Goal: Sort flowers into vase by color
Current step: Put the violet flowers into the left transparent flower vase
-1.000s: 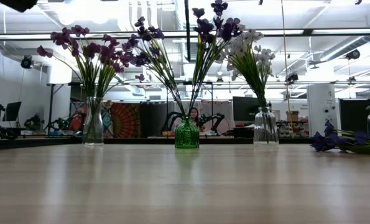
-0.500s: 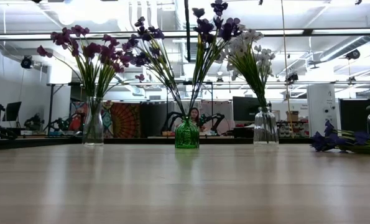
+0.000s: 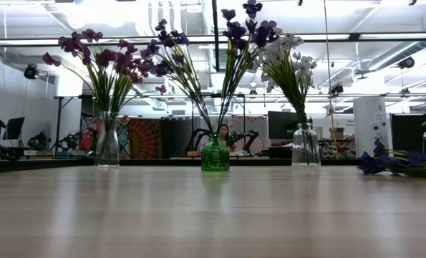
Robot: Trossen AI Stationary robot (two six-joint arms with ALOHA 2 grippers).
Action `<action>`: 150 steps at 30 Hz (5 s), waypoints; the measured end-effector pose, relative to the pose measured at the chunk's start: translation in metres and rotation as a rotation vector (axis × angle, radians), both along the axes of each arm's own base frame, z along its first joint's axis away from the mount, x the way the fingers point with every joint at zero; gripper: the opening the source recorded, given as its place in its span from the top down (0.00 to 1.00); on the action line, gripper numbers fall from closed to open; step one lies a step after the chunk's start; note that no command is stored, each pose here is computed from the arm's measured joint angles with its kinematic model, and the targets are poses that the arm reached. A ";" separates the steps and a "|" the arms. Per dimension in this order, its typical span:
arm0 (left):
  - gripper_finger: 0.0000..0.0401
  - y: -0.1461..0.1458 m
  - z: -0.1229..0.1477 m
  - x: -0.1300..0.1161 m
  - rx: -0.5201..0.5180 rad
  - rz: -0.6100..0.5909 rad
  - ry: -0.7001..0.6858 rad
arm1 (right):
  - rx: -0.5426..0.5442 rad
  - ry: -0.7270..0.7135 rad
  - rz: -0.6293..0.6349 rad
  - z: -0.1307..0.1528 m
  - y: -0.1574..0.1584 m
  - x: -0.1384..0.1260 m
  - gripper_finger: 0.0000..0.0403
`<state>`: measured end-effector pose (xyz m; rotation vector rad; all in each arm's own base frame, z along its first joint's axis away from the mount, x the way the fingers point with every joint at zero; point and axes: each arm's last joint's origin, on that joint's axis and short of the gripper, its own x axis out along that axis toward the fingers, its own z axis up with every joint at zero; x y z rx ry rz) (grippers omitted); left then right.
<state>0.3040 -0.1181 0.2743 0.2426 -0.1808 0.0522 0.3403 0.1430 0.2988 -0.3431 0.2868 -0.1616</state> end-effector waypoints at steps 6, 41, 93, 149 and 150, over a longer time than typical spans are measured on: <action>0.91 0.000 -0.001 0.000 0.008 0.007 0.008 | -0.002 -0.003 -0.009 0.000 0.000 0.000 0.82; 0.98 0.066 0.038 -0.128 -0.029 0.455 0.027 | 0.113 0.108 -0.171 0.022 -0.021 -0.044 0.51; 0.98 0.163 0.004 -0.161 -0.004 0.910 -0.019 | 0.335 0.296 -0.365 0.015 -0.040 -0.085 0.51; 0.98 0.180 -0.004 -0.159 0.038 1.047 0.042 | 0.331 0.286 -0.373 0.015 -0.040 -0.084 0.51; 0.98 0.180 -0.004 -0.159 0.034 1.046 0.039 | 0.332 0.286 -0.373 0.015 -0.040 -0.084 0.51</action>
